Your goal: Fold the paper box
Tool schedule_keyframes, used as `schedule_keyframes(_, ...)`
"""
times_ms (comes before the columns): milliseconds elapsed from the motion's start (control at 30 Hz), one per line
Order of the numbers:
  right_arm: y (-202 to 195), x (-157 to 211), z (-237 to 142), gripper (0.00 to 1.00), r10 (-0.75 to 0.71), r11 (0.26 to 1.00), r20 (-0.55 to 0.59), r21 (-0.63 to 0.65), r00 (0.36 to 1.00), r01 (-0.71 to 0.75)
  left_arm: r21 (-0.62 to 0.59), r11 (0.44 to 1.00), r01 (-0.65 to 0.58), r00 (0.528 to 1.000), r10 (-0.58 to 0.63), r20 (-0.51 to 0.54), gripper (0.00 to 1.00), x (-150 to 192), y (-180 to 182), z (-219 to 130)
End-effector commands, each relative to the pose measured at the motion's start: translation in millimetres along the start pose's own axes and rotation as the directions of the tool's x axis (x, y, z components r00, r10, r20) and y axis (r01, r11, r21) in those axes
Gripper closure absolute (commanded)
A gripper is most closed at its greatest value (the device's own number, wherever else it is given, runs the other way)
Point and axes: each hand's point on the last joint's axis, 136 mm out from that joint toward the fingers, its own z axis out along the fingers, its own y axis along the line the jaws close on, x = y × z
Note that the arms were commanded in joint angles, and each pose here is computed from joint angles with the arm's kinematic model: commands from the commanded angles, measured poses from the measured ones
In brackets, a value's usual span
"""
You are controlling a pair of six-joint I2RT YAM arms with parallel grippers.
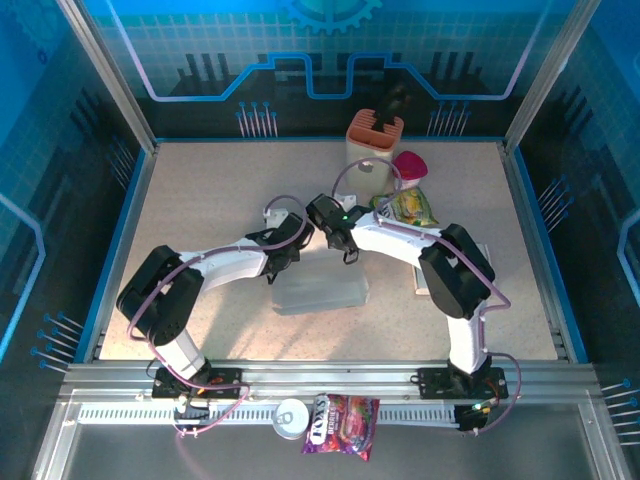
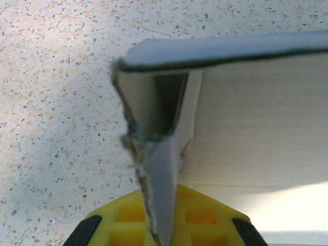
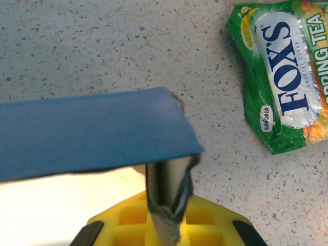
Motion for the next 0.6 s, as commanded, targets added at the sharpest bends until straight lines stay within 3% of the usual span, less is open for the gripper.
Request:
schedule_keyframes(0,-10,30,18,1.0,-0.038,0.995,-0.085,0.086,0.996,0.046,0.082,0.996,0.021,1.0,-0.02,-0.011,1.0,-10,-18,-7)
schedule_keyframes(300,-2,22,13,1.0,-0.049,0.999,-0.081,0.003,0.996,0.049,0.082,0.997,-0.001,0.999,0.004,-0.034,1.0,-10,-21,-4)
schedule_keyframes(567,-1,24,15,1.0,-0.053,0.998,-0.112,0.009,0.992,0.054,-0.021,0.999,-0.025,0.995,0.023,-0.095,1.0,-8,-13,3)
